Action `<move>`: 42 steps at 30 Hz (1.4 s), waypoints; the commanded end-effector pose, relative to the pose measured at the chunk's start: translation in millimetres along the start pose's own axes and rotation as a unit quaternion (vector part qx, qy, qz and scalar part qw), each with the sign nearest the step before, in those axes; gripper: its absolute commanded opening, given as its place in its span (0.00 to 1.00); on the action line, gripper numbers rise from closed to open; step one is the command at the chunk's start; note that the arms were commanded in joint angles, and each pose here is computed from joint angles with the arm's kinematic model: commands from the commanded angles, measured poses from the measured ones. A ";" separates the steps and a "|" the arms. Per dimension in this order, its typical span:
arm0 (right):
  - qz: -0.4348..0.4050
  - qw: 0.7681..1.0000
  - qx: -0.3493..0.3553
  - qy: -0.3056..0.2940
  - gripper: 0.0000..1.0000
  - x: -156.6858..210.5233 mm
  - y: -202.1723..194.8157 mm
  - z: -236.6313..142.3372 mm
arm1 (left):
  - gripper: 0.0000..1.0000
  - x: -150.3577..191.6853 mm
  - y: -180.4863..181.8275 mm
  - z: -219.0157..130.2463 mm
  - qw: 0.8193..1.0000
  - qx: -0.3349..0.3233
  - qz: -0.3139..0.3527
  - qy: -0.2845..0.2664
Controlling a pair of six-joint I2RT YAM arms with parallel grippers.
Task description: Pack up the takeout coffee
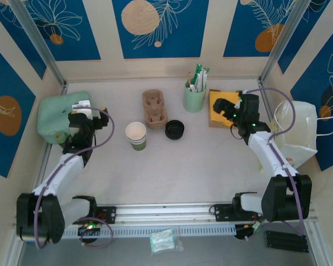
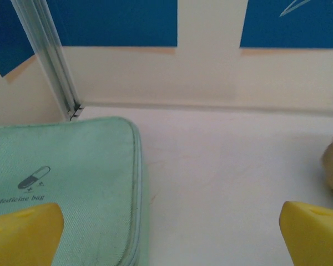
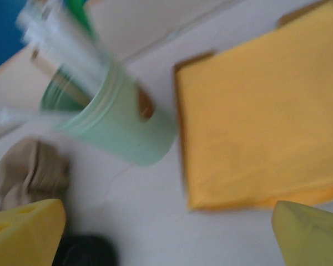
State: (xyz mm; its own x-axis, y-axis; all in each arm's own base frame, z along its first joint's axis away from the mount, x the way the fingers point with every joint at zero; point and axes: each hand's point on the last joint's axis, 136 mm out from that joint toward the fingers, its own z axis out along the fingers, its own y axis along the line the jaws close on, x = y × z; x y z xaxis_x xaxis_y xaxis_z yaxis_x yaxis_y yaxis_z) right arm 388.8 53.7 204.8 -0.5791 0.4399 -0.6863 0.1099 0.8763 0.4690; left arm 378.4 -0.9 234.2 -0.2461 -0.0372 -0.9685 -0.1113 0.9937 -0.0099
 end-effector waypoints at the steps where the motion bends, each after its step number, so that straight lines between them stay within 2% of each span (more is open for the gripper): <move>1: -0.037 0.990 -0.077 0.108 0.91 46.4 66.2 -16.8 | 1.00 14.9 -9.5 -24.9 0.995 0.030 -0.042 0.082; 4: -0.096 0.976 -0.085 0.178 0.85 80.1 113.3 -24.5 | 0.99 14.1 -16.0 -49.5 0.989 0.056 -0.082 0.109; 9: -0.197 0.944 -0.070 0.257 0.82 123.6 177.8 -36.3 | 0.99 25.4 -37.2 -87.3 0.967 0.118 -0.147 0.172; 13: -0.224 0.921 -0.090 0.305 0.80 145.7 221.1 -40.1 | 0.99 40.3 -39.8 -105.4 0.952 0.120 -0.168 0.228; 17: -0.232 0.901 -0.108 0.350 0.71 163.6 250.9 -33.2 | 1.00 46.4 -37.4 -116.2 0.948 0.115 -0.166 0.248; 21: -0.248 0.885 -0.095 0.382 0.61 183.0 262.6 -15.5 | 0.99 51.3 -38.7 -119.5 0.943 0.118 -0.161 0.265; 27: -0.264 0.879 -0.075 0.389 0.49 196.8 272.8 7.5 | 0.99 52.8 -48.5 -120.4 0.935 0.143 -0.166 0.279; 33: -0.264 0.879 -0.056 0.394 0.48 204.8 274.5 25.5 | 0.99 50.5 -52.0 -121.2 0.933 0.155 -0.168 0.277; 42: -0.260 0.885 -0.029 0.386 0.40 203.2 266.1 41.0 | 0.99 50.1 -54.9 -121.8 0.932 0.162 -0.172 0.276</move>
State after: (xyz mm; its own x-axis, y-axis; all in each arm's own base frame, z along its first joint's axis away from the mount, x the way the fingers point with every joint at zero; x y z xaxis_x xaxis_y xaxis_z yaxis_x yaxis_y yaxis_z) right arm 330.7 388.9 169.2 -0.9112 -0.3209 -0.2582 -0.3857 0.8847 0.2617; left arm 254.9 -64.3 203.6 -0.7264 -0.3103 -0.6133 -0.0224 0.9025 -0.4301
